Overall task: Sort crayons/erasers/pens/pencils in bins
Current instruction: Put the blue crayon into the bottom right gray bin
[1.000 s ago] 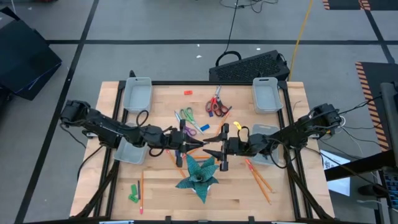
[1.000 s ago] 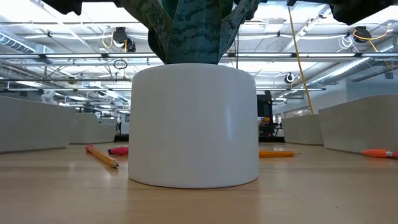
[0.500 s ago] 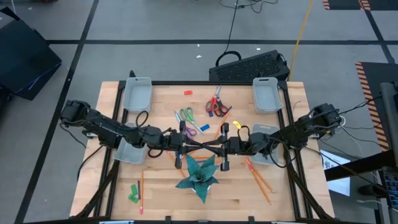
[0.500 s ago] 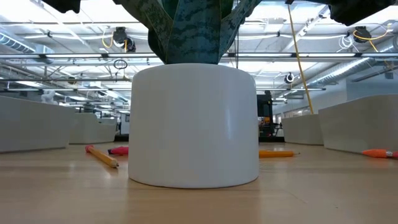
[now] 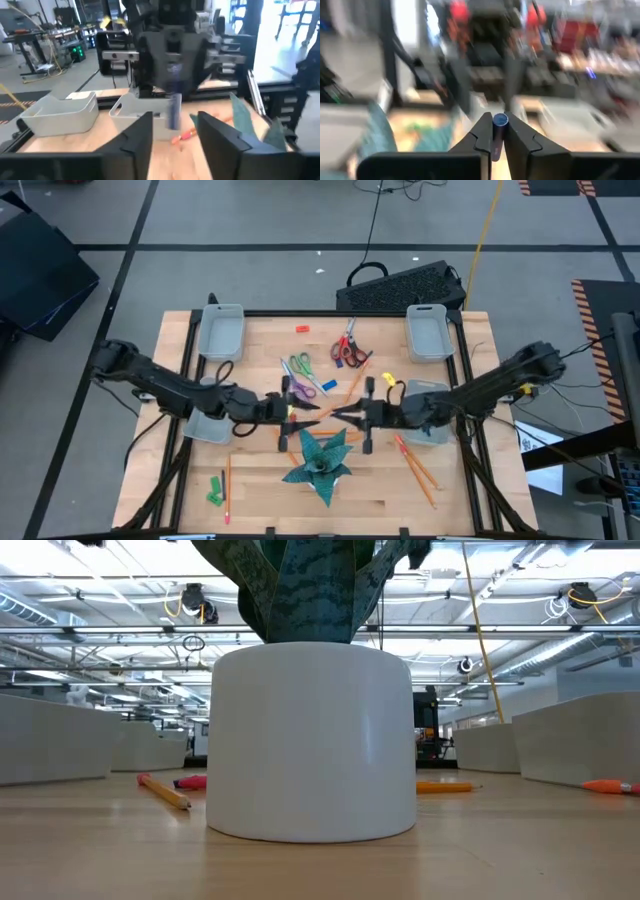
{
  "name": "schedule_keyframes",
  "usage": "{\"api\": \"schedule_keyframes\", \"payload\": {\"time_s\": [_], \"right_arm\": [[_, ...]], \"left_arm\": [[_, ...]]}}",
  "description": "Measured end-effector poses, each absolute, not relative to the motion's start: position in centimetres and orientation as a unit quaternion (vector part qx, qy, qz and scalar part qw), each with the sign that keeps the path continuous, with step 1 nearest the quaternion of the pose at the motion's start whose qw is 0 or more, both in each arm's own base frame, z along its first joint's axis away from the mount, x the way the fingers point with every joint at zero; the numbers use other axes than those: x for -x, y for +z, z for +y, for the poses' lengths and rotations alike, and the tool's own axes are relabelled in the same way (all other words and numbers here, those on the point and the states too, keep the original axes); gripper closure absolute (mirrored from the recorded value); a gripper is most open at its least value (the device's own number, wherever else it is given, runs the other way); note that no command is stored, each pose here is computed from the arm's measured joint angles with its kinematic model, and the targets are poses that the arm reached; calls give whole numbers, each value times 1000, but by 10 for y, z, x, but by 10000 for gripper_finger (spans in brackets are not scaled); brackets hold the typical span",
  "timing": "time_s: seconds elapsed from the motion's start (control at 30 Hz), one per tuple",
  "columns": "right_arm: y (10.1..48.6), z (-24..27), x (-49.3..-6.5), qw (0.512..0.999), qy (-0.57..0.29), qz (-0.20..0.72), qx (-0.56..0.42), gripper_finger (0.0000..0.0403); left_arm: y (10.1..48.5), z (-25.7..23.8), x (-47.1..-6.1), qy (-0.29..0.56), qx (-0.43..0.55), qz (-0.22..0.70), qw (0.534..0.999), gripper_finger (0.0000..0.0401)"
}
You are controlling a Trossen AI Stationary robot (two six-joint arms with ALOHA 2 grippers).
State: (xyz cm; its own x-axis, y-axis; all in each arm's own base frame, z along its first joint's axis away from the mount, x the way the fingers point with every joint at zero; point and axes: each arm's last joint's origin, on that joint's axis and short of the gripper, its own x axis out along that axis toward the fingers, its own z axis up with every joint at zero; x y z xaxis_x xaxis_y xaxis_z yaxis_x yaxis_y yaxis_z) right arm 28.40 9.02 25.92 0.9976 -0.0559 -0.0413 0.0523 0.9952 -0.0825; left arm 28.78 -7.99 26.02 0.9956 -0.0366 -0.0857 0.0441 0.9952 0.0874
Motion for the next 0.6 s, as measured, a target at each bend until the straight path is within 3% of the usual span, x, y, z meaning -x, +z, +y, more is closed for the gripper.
{"api": "schedule_keyframes", "payload": {"time_s": [0.13, 0.27, 0.43, 0.6], "right_arm": [[287, 87, -256, 979, -88, 184, -3, 383], [289, 78, -218, 923, -163, 334, -95, 383], [261, 66, -173, 827, -282, 460, -159, 383], [220, 59, -148, 745, -348, 528, -210, 380]], "left_arm": [[262, -82, -264, 8, -32, 126, 992, 200], [258, -81, -242, 54, 4, 200, 978, 194], [245, -80, -229, 106, 42, 273, 955, 204], [229, -78, -224, 144, 59, 331, 931, 213]]}}
